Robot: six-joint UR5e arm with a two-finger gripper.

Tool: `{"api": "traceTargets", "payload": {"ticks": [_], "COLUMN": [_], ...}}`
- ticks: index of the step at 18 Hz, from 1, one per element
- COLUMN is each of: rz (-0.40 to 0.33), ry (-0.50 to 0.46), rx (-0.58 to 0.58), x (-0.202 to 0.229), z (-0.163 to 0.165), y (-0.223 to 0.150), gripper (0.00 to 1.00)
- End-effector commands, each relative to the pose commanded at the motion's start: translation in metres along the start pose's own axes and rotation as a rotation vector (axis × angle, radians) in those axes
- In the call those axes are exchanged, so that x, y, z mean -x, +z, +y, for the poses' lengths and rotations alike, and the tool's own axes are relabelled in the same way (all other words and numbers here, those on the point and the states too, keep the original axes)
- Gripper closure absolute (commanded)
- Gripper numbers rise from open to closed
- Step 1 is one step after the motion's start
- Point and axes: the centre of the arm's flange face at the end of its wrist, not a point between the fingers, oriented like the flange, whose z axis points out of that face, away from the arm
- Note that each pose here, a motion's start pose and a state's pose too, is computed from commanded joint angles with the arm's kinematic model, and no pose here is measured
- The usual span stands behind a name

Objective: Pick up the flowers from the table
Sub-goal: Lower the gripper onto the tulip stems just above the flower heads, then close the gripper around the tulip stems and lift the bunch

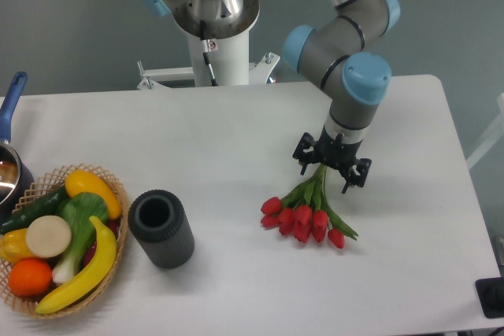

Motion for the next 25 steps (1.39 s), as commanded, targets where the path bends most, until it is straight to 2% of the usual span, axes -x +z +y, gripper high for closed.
{"api": "traceTargets", "payload": {"ticks": [20,22,24,25], "rz": [0.041,0.038,0.035,0.033], "ry": [0.002,0.004,0.004,0.003], "rx": [0.018,0.017,0.013,0.005], "x": [0.003,0.003,0.005,0.006], "z": [-0.004,-0.004,-0.005,-0.005], "y": [0.030,0.028,0.026,0.024], "gripper": [0.01,0.14,0.33,0.39]}}
